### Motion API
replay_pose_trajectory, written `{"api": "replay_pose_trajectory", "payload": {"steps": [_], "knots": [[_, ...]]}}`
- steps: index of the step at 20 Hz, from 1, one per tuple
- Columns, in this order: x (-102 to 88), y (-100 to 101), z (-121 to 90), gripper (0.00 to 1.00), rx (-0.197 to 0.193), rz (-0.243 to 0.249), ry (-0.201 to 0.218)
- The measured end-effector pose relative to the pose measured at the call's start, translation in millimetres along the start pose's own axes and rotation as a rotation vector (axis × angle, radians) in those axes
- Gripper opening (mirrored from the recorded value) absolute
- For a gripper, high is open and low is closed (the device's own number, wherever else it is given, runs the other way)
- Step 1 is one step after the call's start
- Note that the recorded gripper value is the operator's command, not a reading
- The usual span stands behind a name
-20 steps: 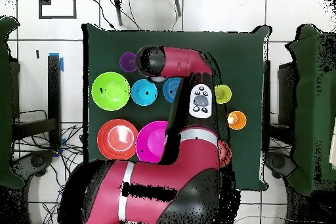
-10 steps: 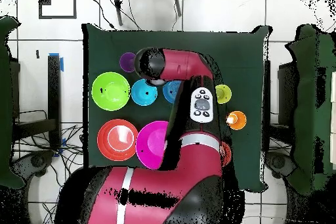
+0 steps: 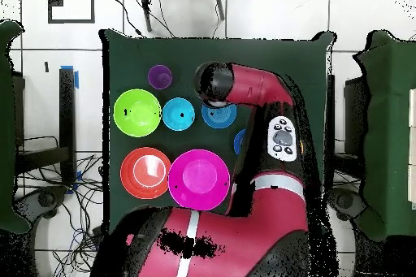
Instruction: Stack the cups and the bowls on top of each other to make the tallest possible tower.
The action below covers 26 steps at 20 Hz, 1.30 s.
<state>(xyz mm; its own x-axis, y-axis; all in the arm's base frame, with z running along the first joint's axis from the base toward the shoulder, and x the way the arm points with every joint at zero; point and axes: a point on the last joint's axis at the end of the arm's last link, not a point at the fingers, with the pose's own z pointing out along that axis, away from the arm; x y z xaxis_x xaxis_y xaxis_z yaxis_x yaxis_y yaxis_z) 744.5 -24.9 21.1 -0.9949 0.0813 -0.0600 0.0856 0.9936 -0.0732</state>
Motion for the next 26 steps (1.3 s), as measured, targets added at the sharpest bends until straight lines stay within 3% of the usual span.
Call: {"api": "replay_pose_trajectory", "payload": {"steps": [2, 6, 9, 13, 23, 26], "knots": [[-1.6, -3, 1, 1.00, 0.004, 0.002, -0.019], [-8.7, 0, 7, 1.00, 0.015, -0.009, -0.097], [-11.5, 14, 15, 1.00, 0.019, -0.029, -0.152], [-10.2, 33, 22, 1.00, 0.017, -0.054, -0.178], [-2.3, 52, 25, 1.00, 0.012, -0.080, -0.165], [1.6, 52, 26, 1.00, 0.010, -0.079, -0.134]]}}
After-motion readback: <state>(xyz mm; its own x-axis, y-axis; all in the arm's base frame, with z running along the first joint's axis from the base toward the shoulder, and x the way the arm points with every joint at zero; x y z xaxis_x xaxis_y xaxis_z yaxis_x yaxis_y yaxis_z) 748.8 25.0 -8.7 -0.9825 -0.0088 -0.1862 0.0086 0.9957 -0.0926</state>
